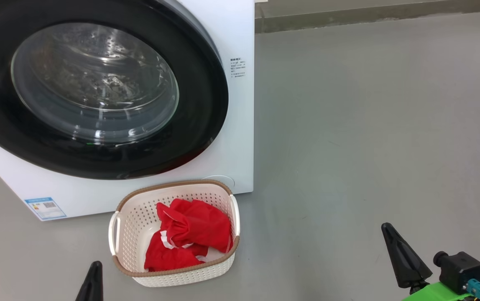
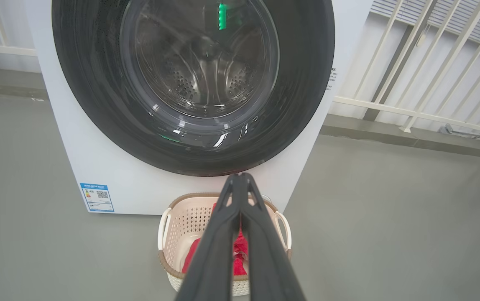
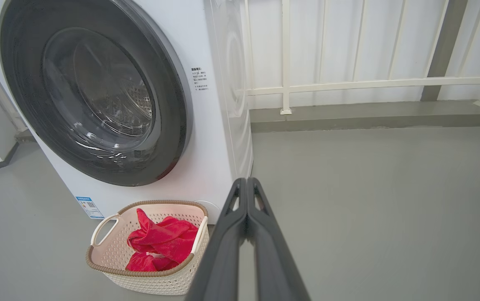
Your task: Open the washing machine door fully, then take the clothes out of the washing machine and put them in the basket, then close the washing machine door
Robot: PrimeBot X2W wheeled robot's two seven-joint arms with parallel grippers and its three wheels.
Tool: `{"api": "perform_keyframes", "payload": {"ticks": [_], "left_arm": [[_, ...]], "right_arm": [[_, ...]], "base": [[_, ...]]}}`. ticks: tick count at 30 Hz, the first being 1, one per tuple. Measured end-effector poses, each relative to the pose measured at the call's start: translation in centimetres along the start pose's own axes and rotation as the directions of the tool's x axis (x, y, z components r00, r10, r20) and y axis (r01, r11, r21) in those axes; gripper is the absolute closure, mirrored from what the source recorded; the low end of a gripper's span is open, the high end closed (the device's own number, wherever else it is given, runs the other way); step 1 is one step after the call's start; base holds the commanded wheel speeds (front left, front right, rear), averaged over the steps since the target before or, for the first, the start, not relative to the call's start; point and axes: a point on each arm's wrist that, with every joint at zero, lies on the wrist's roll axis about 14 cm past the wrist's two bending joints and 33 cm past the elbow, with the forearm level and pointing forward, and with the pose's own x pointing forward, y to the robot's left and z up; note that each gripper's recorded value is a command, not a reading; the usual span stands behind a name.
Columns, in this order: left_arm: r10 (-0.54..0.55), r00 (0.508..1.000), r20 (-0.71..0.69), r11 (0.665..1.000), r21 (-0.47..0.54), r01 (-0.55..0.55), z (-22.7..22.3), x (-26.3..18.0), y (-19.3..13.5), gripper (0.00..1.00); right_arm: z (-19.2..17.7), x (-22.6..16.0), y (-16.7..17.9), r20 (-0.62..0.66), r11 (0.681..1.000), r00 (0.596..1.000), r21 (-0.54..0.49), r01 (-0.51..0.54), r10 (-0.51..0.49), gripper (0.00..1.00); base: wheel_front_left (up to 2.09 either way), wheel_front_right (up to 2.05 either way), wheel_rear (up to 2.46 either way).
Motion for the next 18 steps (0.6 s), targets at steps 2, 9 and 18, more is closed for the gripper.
{"api": "perform_keyframes", "payload": {"ticks": [2,9,18], "left_arm": [[0.007,1.000,-0.008,1.000,-0.024,-0.008,-0.17,-0.02,0.14,1.00],[0.029,0.999,-0.024,0.994,-0.101,-0.031,-0.46,-0.06,0.54,1.00],[0.052,0.998,-0.039,0.980,-0.192,-0.058,-0.75,-0.16,0.97,1.00]], "right_arm": [[-0.03,0.04,-0.10,-0.001,1.000,1.000,0.027,0.007,-0.007,1.00],[-0.21,0.17,-0.52,-0.013,0.994,1.000,0.105,0.030,-0.029,1.00],[-0.36,0.39,-0.83,-0.024,0.979,0.998,0.199,0.053,-0.050,1.00]], "base": [[0.00,0.00,0.00],[0.00,0.00,0.00],[0.00,0.00,0.00]]}}
